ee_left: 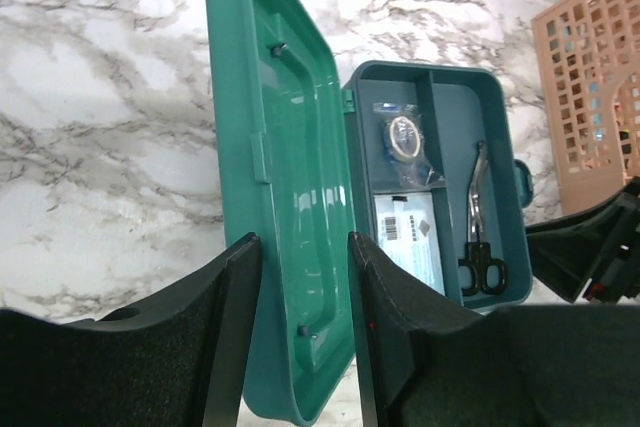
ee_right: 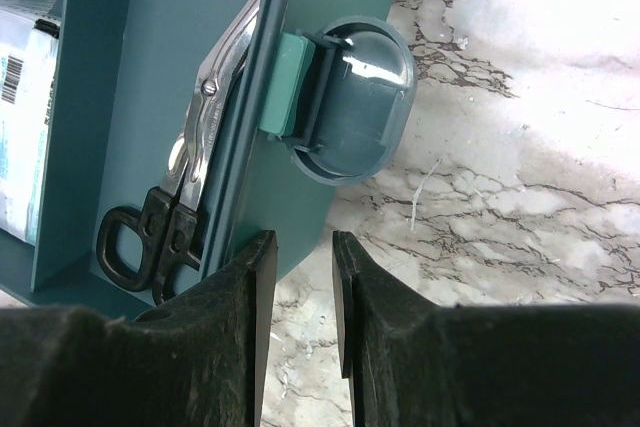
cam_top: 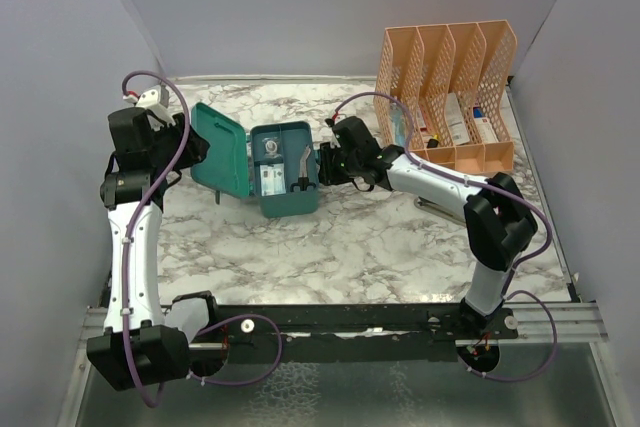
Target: Organize the medicine kit
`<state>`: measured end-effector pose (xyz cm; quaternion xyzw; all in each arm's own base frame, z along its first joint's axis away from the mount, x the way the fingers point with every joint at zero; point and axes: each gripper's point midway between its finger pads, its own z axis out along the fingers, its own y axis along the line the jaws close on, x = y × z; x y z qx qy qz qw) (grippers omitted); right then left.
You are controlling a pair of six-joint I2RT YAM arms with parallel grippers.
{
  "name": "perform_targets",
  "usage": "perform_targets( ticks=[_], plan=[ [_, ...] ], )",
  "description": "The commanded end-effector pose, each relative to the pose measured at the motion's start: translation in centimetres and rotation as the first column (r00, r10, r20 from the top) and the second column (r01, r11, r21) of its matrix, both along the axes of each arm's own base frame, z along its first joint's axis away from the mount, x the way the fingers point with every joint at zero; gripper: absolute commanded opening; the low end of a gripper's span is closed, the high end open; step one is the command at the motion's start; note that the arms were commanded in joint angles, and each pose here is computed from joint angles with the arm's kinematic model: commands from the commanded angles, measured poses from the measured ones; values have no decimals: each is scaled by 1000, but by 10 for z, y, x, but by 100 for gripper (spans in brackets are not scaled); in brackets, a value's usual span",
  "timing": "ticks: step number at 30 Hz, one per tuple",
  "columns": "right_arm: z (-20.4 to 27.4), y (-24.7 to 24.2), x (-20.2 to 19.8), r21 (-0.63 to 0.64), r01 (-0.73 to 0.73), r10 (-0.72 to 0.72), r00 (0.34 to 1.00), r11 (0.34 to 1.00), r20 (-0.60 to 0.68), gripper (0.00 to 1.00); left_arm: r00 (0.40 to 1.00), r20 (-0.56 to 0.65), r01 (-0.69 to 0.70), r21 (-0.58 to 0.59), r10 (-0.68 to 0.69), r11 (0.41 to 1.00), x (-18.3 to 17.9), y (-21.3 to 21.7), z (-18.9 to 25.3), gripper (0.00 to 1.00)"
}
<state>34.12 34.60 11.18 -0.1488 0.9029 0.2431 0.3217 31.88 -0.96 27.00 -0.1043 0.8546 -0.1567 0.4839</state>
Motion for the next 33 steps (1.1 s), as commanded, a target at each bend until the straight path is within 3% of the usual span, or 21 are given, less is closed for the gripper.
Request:
perform_targets(
  ticks=[1, 19, 33],
  plan=[
    [-1, 14, -6, 37, -38, 38, 999, 999, -18, 30, 983, -41, 171, -142, -178, 975, -14, -42, -11, 42],
    [-6, 9, -5, 36, 18, -17, 999, 999, -33, 28, 926, -93, 328, -279, -366, 902, -21, -91, -41, 42],
    [1, -4, 1, 58, 128, -128, 992, 990, -16, 26, 847, 47, 503, -392, -529, 770, -10, -161, -7, 41]
  ],
)
